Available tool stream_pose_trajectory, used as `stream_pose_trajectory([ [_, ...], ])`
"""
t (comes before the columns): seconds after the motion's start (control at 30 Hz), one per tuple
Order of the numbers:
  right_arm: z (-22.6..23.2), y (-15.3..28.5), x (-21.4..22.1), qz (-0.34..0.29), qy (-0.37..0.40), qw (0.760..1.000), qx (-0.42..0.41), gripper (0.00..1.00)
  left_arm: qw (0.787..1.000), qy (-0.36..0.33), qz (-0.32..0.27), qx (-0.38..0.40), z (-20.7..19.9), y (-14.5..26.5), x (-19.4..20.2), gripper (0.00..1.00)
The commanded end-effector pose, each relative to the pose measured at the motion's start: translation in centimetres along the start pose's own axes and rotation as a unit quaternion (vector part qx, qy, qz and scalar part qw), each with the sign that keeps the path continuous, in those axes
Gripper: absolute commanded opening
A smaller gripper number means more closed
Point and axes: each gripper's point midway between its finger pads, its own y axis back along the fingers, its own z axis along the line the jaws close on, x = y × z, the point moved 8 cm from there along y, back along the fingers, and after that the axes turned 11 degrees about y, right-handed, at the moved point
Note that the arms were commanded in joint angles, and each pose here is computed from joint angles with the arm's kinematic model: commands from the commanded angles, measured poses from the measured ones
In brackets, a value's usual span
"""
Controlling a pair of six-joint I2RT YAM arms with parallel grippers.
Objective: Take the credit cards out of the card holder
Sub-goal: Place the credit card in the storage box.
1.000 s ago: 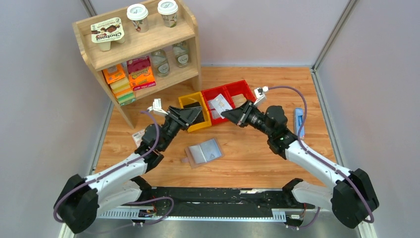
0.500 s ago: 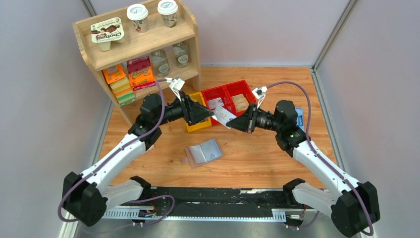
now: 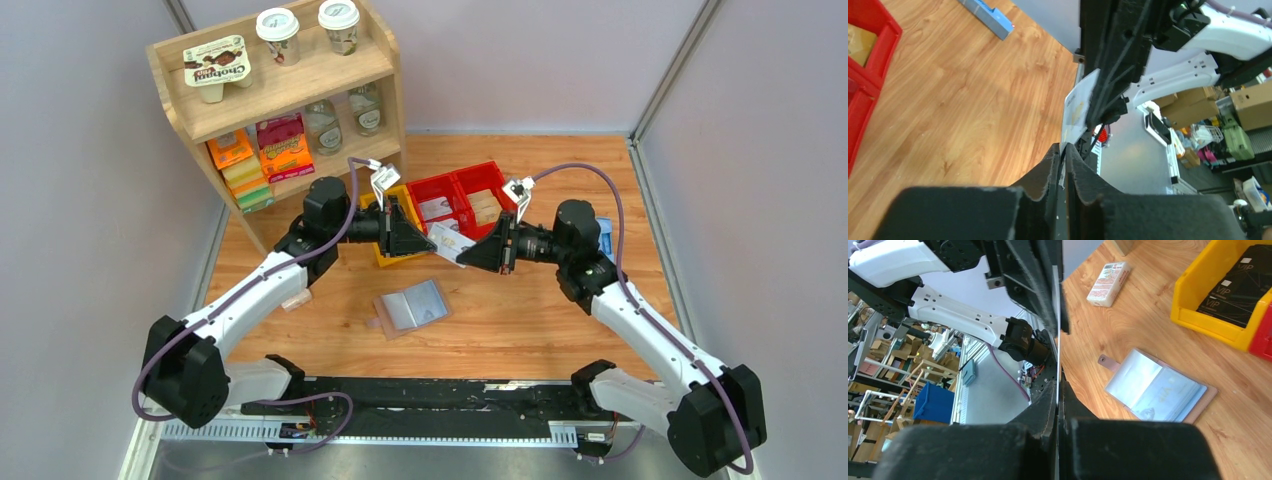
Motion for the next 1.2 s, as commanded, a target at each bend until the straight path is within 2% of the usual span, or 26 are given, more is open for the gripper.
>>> stream_pose_trajectory([
  [0.0,0.3,-0.2,-1.1,-0.006,0.026,1.000,-0.015,0.00,0.998,-0.052,-0.004,0.037,-1.4,0.1,-1.2,0.00],
  [0.07,0.0,-0.2,-1.0,-0.005,0.023,1.000,-0.008,0.01,0.998,-0.050,-0.012,0.028,-1.2,0.1,-1.3,0.00],
  [0.1,-0.1,-0.2,-1.0,-0.005,0.019,1.000,0.000,0.05,0.998,-0.051,-0.020,0.024,-1.1,0.1,-1.4,0.00],
  [0.17,-0.8,-0.2,-0.9,-0.007,0.013,0.999,0.037,0.19,0.998,-0.045,-0.035,0.012,-0.7,0.1,-1.5,0.00],
  [0.27,-2.1,0.4,-0.9,-0.011,0.002,0.993,0.114,0.51,0.997,-0.024,-0.069,-0.032,0.5,-0.1,-1.8,0.00],
  [0.3,-2.5,0.7,-0.7,-0.010,-0.006,0.990,0.138,0.58,0.996,-0.018,-0.079,-0.044,0.9,0.0,-1.9,0.00],
  [0.4,-3.6,1.7,-0.5,-0.013,-0.019,0.979,0.200,0.84,0.982,0.031,-0.130,-0.135,3.2,0.0,-2.1,0.00],
  [0.5,-4.4,2.6,-0.1,-0.013,-0.035,0.965,0.259,0.98,0.960,0.082,-0.160,-0.213,5.6,-0.3,-2.6,0.00],
  [0.63,-5.2,3.8,0.4,-0.013,-0.051,0.943,0.329,1.00,0.935,0.137,-0.195,-0.264,8.1,-1.1,-3.5,0.00],
  [0.7,-5.4,4.4,0.5,-0.029,-0.077,0.923,0.375,1.00,0.920,0.160,-0.209,-0.289,9.4,-1.6,-4.1,0.00],
  [0.8,-5.2,5.6,0.5,-0.060,-0.065,0.905,0.417,1.00,0.893,0.193,-0.205,-0.350,12.3,-2.3,-4.1,0.00],
  [0.87,-4.9,6.2,0.6,-0.085,-0.053,0.898,0.428,1.00,0.889,0.192,-0.212,-0.358,13.0,-3.1,-5.6,0.00],
  [0.93,-4.5,6.6,0.7,-0.101,-0.035,0.899,0.425,1.00,0.874,0.218,-0.206,-0.382,14.6,-3.8,-5.5,0.00],
  [1.0,-4.5,7.2,0.7,-0.114,-0.028,0.890,0.441,1.00,0.866,0.233,-0.198,-0.396,15.8,-4.5,-5.8,0.00],
  [1.07,-4.5,7.8,0.8,-0.118,-0.029,0.877,0.465,1.00,0.859,0.249,-0.190,-0.405,16.9,-5.2,-6.0,0.00],
  [1.17,-4.0,8.5,0.6,-0.100,0.000,0.873,0.476,1.00,0.852,0.267,-0.180,-0.413,18.0,-6.0,-6.0,0.00],
])
